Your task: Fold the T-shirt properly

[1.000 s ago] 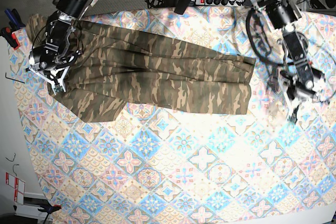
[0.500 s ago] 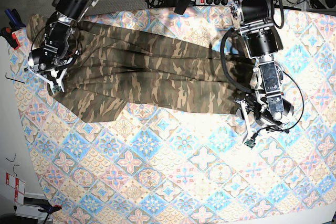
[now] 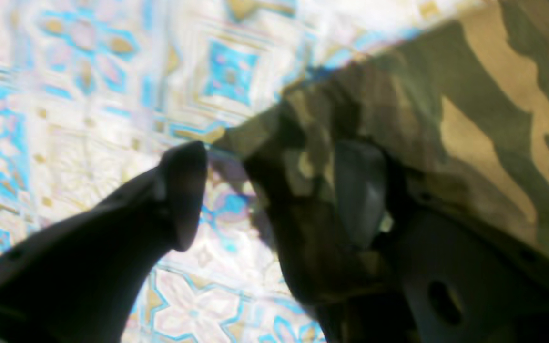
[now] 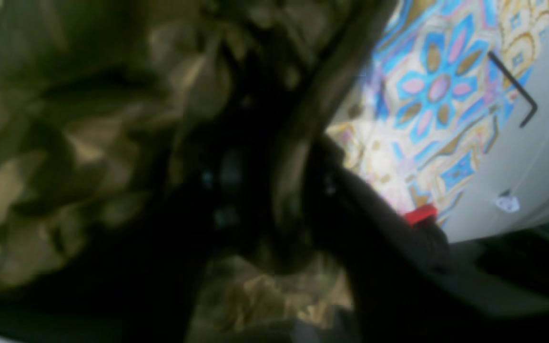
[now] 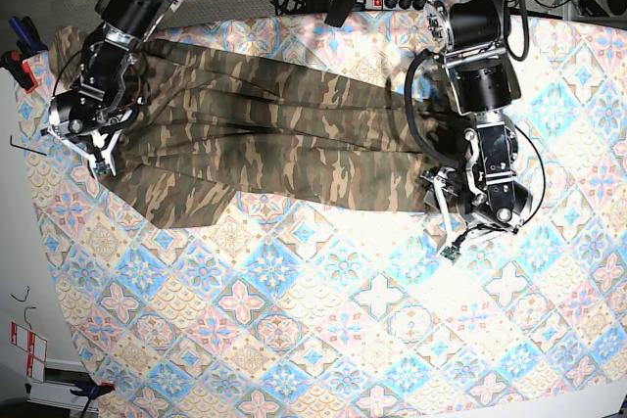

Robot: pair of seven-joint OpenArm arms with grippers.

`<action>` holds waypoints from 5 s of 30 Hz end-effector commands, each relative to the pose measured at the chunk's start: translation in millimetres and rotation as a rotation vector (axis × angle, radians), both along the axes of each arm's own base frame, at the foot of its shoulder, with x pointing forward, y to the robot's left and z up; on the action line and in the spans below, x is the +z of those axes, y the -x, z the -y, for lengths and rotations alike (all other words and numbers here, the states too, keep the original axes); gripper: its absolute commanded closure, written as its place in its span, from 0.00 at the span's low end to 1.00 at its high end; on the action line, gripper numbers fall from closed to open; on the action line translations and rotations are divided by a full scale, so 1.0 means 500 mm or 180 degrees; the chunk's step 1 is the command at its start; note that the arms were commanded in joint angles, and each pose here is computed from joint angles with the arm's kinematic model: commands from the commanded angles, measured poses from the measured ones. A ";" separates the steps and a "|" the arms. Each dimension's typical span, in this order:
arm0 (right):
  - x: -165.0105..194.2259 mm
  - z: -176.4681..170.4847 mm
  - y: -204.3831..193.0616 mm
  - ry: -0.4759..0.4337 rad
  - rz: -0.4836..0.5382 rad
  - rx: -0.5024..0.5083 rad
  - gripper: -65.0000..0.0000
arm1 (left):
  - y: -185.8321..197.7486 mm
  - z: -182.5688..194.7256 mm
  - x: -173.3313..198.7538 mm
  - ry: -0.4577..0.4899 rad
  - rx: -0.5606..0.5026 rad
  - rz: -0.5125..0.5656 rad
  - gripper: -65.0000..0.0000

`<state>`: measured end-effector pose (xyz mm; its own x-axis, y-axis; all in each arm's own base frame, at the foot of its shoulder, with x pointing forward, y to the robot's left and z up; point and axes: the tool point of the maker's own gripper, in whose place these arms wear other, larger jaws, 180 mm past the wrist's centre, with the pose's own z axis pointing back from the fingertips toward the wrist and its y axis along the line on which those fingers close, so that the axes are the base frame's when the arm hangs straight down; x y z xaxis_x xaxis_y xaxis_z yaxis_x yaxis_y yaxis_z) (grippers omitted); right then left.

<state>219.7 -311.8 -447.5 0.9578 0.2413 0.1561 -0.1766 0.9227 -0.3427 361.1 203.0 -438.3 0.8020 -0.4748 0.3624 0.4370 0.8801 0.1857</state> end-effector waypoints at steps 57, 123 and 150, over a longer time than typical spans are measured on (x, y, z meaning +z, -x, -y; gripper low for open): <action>-0.163 -0.144 -0.162 -0.1148 -0.0221 0.0689 0.45 | -0.019 -0.013 0.022 -0.0037 0.0008 0.0159 0.33; 0.189 0.032 0.107 0.1625 -0.0749 0.0655 0.99 | -0.009 -0.021 -0.001 0.0019 -0.0004 0.0129 0.33; 0.130 0.008 0.184 0.1415 -0.1114 0.0558 0.45 | -0.006 -0.021 -0.003 0.0002 -0.0013 0.0106 0.32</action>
